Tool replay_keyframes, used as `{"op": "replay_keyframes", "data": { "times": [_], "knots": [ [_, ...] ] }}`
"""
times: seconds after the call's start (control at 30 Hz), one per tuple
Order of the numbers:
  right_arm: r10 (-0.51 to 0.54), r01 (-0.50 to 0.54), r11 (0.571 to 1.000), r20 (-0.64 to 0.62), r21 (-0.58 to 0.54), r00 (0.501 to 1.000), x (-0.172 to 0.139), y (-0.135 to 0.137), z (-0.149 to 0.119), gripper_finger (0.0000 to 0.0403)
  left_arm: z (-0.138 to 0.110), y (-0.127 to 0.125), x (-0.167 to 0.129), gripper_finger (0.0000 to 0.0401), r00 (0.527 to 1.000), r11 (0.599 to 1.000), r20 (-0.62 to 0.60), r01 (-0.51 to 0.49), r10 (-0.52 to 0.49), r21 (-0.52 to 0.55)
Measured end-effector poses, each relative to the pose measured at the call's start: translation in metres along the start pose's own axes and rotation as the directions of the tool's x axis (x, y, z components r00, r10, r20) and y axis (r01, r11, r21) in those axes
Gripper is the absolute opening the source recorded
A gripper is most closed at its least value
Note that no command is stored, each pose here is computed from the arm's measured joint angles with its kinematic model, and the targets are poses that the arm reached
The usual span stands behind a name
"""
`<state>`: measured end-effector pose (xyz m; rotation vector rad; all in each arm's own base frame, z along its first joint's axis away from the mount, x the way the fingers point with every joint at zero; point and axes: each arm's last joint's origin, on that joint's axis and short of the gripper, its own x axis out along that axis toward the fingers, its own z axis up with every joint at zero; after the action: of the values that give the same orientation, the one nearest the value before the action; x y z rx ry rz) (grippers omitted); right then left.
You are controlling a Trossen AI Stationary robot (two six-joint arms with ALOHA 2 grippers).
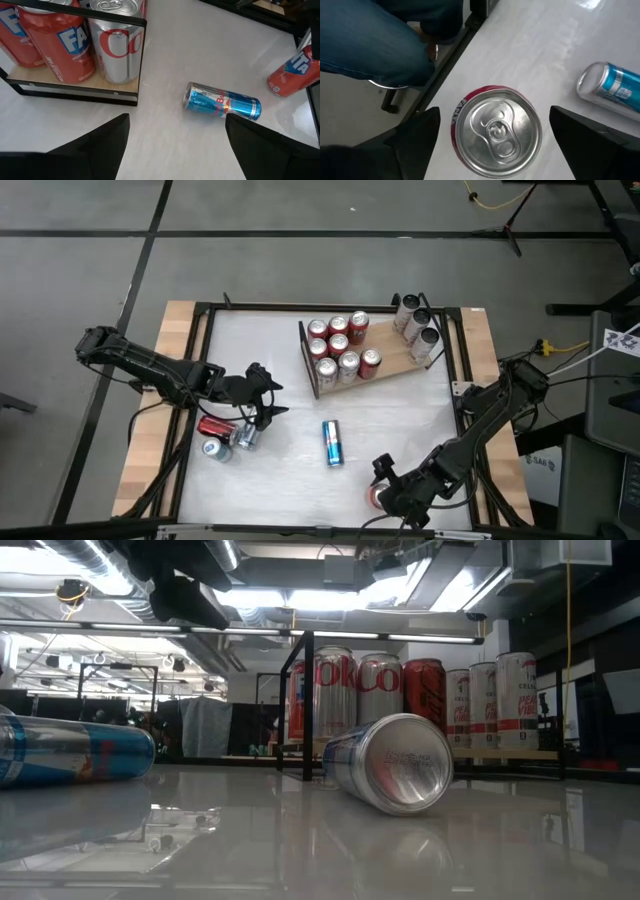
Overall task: Place canned beverage on shelf
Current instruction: Put the orange soda can on the shelf
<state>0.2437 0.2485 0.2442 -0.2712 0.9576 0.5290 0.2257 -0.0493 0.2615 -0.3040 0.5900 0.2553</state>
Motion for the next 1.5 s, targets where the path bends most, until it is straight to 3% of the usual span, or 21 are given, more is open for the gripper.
{"op": "replay_keyframes", "data": {
  "times": [0.6,0.83,1.17,1.33,1.5],
  "knots": [
    [-0.032,0.032,0.999,-0.058,-0.014,0.998,0.028,0.002,-0.005,0.036,0.0,0.0,0.0,0.0319,1.0,1.0,0.0,0.001,-0.001,0.001],
    [-0.038,0.038,0.999,-0.058,0.0,0.998,0.028,-0.001,-0.004,0.0293,0.0,0.0,0.0,0.0319,1.0,1.0,-0.001,0.001,-0.001,0.001],
    [-0.095,0.108,0.978,-0.078,0.178,0.992,0.027,-0.032,0.0,0.0283,0.0,0.0,0.0,0.0319,1.0,1.0,-0.001,0.001,-0.001,0.001],
    [-0.219,0.256,0.931,-0.162,0.261,0.962,0.02,-0.056,0.0,0.0295,0.0,0.0,0.0,0.0319,1.0,1.0,-0.001,0.001,-0.001,0.0],
    [-0.324,0.4,0.822,-0.245,0.405,0.914,0.014,-0.079,-0.004,0.0288,0.0,0.0,0.0,0.0319,1.0,1.0,-0.001,0.001,-0.001,0.0]
  ]
}}
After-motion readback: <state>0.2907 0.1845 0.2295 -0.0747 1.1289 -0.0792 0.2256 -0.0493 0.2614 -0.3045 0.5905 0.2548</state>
